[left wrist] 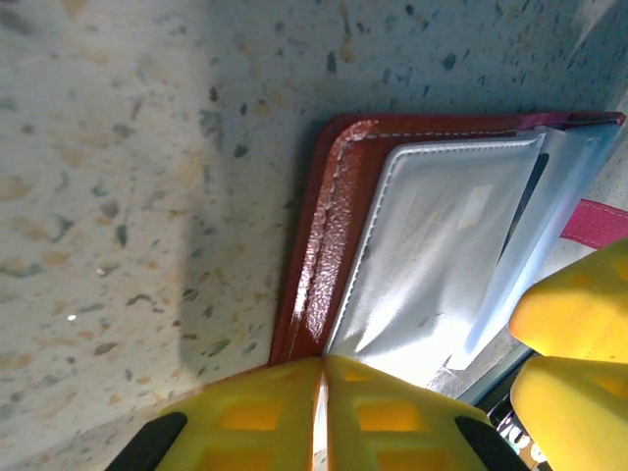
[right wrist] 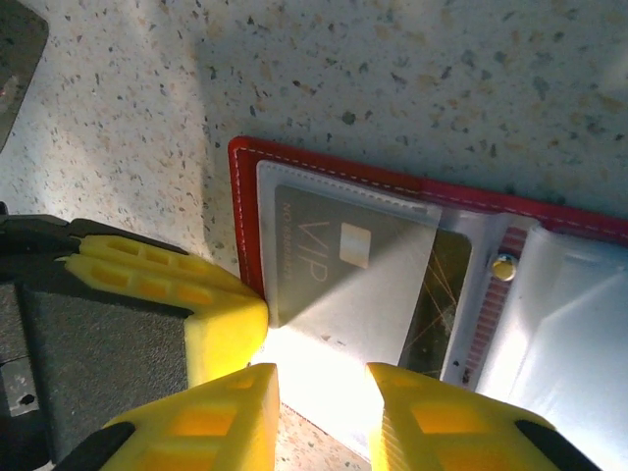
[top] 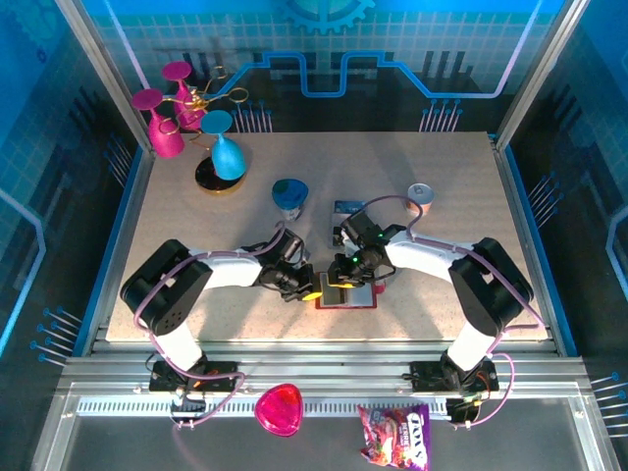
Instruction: Take the credit cards out of the card holder
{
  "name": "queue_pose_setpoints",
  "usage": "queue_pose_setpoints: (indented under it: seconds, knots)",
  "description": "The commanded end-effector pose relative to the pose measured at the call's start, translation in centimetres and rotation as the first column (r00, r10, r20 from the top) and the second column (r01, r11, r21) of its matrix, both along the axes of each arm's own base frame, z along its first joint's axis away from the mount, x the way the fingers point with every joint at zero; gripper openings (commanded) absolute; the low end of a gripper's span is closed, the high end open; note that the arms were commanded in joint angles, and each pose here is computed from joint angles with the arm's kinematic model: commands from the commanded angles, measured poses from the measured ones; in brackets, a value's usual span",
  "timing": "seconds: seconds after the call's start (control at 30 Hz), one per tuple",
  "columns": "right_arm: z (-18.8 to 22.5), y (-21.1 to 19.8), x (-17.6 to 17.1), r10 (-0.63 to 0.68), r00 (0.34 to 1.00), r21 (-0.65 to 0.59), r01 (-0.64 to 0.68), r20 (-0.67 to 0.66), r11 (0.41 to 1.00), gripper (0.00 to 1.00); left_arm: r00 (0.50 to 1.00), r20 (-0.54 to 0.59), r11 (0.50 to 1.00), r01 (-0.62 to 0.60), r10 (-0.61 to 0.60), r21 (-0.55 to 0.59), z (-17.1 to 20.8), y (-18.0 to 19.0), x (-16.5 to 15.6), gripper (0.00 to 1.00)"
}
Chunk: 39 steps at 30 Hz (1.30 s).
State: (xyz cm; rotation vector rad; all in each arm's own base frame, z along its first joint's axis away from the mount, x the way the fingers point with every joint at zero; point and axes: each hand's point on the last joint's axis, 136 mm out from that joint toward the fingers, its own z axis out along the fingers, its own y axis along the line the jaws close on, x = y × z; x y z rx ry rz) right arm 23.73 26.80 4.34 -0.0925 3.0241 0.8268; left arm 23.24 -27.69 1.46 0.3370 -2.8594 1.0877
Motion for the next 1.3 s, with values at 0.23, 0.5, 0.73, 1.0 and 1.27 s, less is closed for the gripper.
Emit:
queue_pose_setpoints:
  seconds: [0.23, 0.5, 0.73, 1.0, 1.27]
  knots:
    - [-1.9, -0.6, -0.9, -0.005, 0.998, -0.027, 0.004, -0.058, 1.000, 0.29, 0.998, -0.056, 0.995, -0.010, 0.016, 0.096, -2.0, 2.7, -1.6, 0.11]
    - [-2.2, -1.4, -0.9, -0.001, 0.999, -0.075, -0.003, -0.051, 0.997, 0.29, 0.998, -0.056, 0.995, -0.012, 0.018, 0.098, -1.9, 2.8, -1.6, 0.11]
    - [-1.7, -1.9, -0.8, 0.006, 0.999, -0.101, -0.010, -0.034, 0.995, 0.28, 0.999, -0.050, 0.996, -0.015, 0.020, 0.092, -1.5, 2.7, -1.4, 0.11]
    - [-0.5, -1.6, -0.3, 0.002, 1.000, -0.073, -0.002, 0.002, 0.997, 0.28, 0.999, -0.027, 0.997, -0.020, 0.022, 0.072, -0.5, 2.2, -0.7, 0.11]
    - [0.9, -1.4, 0.1, -0.046, 0.999, 0.042, 0.045, 0.016, 0.998, 0.29, 1.000, 0.023, 1.000, -0.007, 0.007, 0.022, 2.5, 0.5, 1.0, 0.12]
